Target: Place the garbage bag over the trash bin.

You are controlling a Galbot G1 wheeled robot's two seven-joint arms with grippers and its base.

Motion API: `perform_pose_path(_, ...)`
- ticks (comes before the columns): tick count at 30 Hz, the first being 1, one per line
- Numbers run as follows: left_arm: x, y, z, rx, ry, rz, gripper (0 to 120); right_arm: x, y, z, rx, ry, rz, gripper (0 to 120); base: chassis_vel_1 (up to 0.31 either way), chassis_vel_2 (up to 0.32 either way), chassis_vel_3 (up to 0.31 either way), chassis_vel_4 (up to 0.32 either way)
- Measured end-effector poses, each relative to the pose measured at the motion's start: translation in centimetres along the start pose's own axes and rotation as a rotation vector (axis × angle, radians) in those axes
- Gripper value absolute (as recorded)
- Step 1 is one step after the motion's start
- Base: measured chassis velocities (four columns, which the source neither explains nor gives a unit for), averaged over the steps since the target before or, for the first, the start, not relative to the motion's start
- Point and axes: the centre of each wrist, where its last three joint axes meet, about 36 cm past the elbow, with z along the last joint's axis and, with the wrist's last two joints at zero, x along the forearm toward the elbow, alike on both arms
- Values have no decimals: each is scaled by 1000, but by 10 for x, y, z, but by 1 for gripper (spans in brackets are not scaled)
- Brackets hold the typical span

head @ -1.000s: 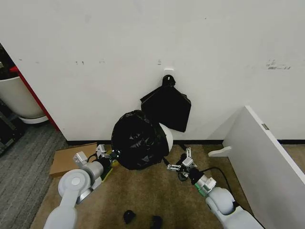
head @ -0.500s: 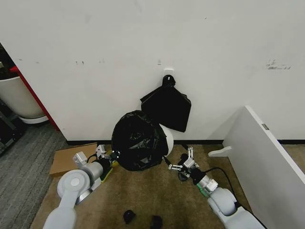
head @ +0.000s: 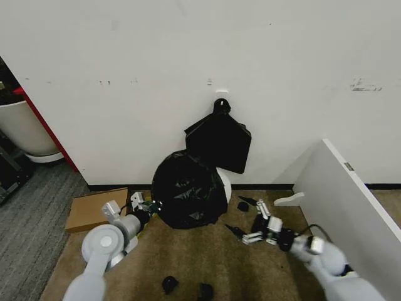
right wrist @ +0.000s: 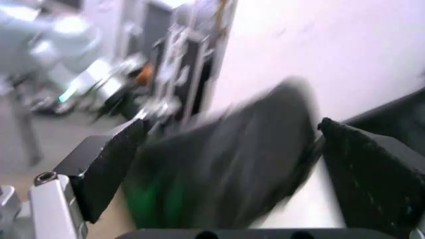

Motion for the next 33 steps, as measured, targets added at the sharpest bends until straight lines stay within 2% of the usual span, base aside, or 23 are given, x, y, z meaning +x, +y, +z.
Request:
perform_pose_path(3, -7, 4, 7, -72, 17, -79, 0, -29, 17, -11, 25, -18, 219, 100, 0, 0, 0, 0)
perform_pose_path(4, -7, 4, 7, -72, 17, -79, 0, -29, 17, -11, 25, -18, 219, 100, 0, 0, 0, 0)
perform_pose_path(7, -20, 11, 12, -142, 75, -177, 0, -65, 41, -27, 44, 33, 453, 100, 0, 0, 0, 0)
perform_pose_path(9, -26, 14, 14, -152, 102, -212, 0, -79, 50, -33, 55, 48, 544, 100, 0, 0, 0, 0)
perform_pose_path(12, -31, 18, 18, -150, 119, -238, 0, -90, 56, -38, 61, 49, 570, 100, 0, 0, 0, 0)
perform_pose_path(18, -41, 21, 32, -162, 150, -268, 0, -101, 61, -41, 72, 41, 529, 100, 0, 0, 0, 0)
perform_pose_path(24, -46, 16, 47, -230, 175, -264, 0, -100, 62, -37, 70, 49, 527, 100, 0, 0, 0, 0)
perform_pose_path(26, -43, 12, 50, -247, 178, -242, 5, -98, 61, -36, 71, 54, 531, 100, 0, 0, 0, 0)
perform_pose_path(30, -32, 7, 45, -262, 156, -210, 24, -97, 60, -34, 72, 60, 533, 100, 0, 0, 0, 0)
perform_pose_path(33, -27, 4, 41, -266, 143, -203, 31, -98, 60, -33, 72, 60, 534, 100, 0, 0, 0, 0)
